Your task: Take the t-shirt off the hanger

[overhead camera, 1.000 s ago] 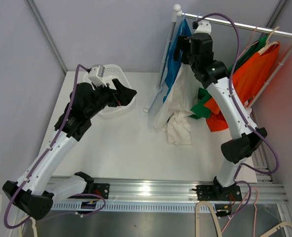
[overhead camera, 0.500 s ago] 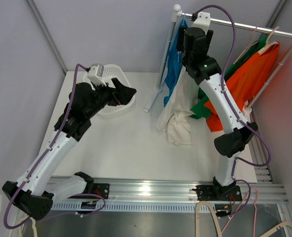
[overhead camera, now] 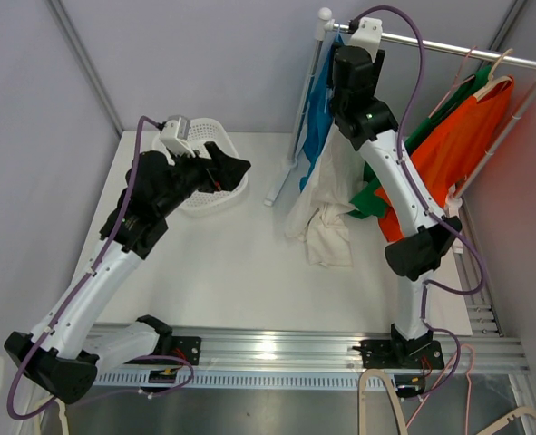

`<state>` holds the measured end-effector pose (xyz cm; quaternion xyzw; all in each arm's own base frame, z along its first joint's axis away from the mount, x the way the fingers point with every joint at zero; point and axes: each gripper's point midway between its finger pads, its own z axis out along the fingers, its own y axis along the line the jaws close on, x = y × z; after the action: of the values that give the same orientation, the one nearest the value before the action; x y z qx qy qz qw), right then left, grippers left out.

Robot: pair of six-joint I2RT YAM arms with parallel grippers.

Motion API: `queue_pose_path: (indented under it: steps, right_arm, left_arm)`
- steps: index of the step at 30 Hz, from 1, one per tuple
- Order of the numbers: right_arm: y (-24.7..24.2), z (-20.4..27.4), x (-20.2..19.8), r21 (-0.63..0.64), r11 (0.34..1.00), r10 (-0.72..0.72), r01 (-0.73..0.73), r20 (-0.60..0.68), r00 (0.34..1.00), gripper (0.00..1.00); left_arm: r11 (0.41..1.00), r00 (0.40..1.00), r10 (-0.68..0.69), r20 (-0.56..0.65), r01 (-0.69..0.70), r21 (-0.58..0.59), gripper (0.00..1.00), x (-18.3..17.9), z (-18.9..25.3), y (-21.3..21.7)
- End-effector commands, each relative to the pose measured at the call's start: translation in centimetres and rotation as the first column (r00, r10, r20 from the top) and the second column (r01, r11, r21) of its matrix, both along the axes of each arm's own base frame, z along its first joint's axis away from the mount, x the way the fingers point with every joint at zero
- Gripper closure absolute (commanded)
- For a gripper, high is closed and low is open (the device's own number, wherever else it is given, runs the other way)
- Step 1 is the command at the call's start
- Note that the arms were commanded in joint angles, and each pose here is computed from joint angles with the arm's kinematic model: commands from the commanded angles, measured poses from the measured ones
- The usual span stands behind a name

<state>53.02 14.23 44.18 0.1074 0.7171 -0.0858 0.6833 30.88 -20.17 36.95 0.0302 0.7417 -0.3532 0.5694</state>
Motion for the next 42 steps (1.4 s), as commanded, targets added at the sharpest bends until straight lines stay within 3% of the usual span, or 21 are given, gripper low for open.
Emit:
queue_pose_path:
  steps: [1, 4, 14, 15, 16, 17, 18, 25, 33, 35, 38, 42]
  right_arm:
    - [-0.9, 1.1, 1.3, -0.017, 0.999, -0.046, 0.047, 0.049, 0.998, 0.39]
    - [-1.4, 1.4, 1.6, -0.025, 0.996, -0.08, 0.081, 0.062, 0.995, 0.48]
    - [-2.2, -0.2, 1.3, -0.017, 0.992, -0.122, 0.122, 0.014, 0.992, 0.48]
    - [-2.1, -0.6, 1.4, -0.004, 0.992, -0.122, 0.123, 0.019, 0.992, 0.58]
    - [-2.2, -0.1, 1.2, 0.001, 0.992, -0.125, 0.125, 0.032, 0.992, 0.84]
    - [-2.4, -0.1, 1.1, -0.001, 0.991, -0.133, 0.133, 0.036, 0.991, 0.96]
    - [-2.3, 0.2, 1.2, 0.007, 0.991, -0.135, 0.134, 0.047, 0.99, 1.0]
    - [-2.7, 4.1, 0.2, -0.034, 0.992, -0.114, 0.118, 0.105, 0.988, 1.0]
    - [-1.9, 11.9, -6.8, -0.051, 0.997, -0.04, 0.053, 0.234, 0.972, 1.0]
    - [-2.6, 10.4, -7.9, -0.019, 0.995, -0.092, 0.097, 0.194, 0.977, 1.0]
    - [-4.2, 8.1, -10.8, 0.025, 0.989, -0.147, 0.145, 0.106, 0.983, 1.0]
    - [-4.0, 0.0, -15.1, 0.03, 0.977, -0.212, 0.212, -0.003, 0.977, 1.0]
  left_arm:
    - [1.0, 0.999, -0.005, 0.032, 0.005, 0.009, 0.01, 0.3, 0.3, -0.3]
    - [1.0, 1.0, 0.01, 0.023, -0.01, 0.015, 0.01, 0.5, -0.1, -0.1]
    - [0.999, 1.0, 0.025, 0.002, -0.025, 0.025, 0.01, 1.1, -0.8, -0.1]
    - [0.999, 1.0, 0.027, -0.001, -0.027, 0.026, 0.01, 1.2, -0.9, -0.1]
    - [0.999, 1.0, 0.028, 0.001, -0.028, 0.026, 0.0, 1.2, -0.9, -0.1]
    - [0.999, 1.0, 0.027, -0.002, -0.027, 0.027, 0.01, 1.2, -1.0, -0.1]
    - [0.999, 1.0, 0.028, -0.004, -0.028, 0.03, 0.01, 1.2, -1.1, -0.1]
    - [0.999, 1.0, 0.028, -0.001, -0.028, 0.028, 0.01, 1.2, -1.0, -0.1]
    - [0.998, 0.999, 0.045, 0.014, -0.045, 0.038, 0.01, 1.1, -0.4, 0.1]
    - [0.999, 0.999, 0.032, 0.029, -0.033, 0.036, 0.01, 0.7, -0.1, -0.2]
    - [0.994, 0.991, -0.097, 0.094, 0.093, 0.052, 0.01, -1.3, 0.9, -2.9]
    - [0.96, 0.937, -0.269, 0.222, 0.241, 0.142, 0.0, -6.0, 1.9, -7.5]
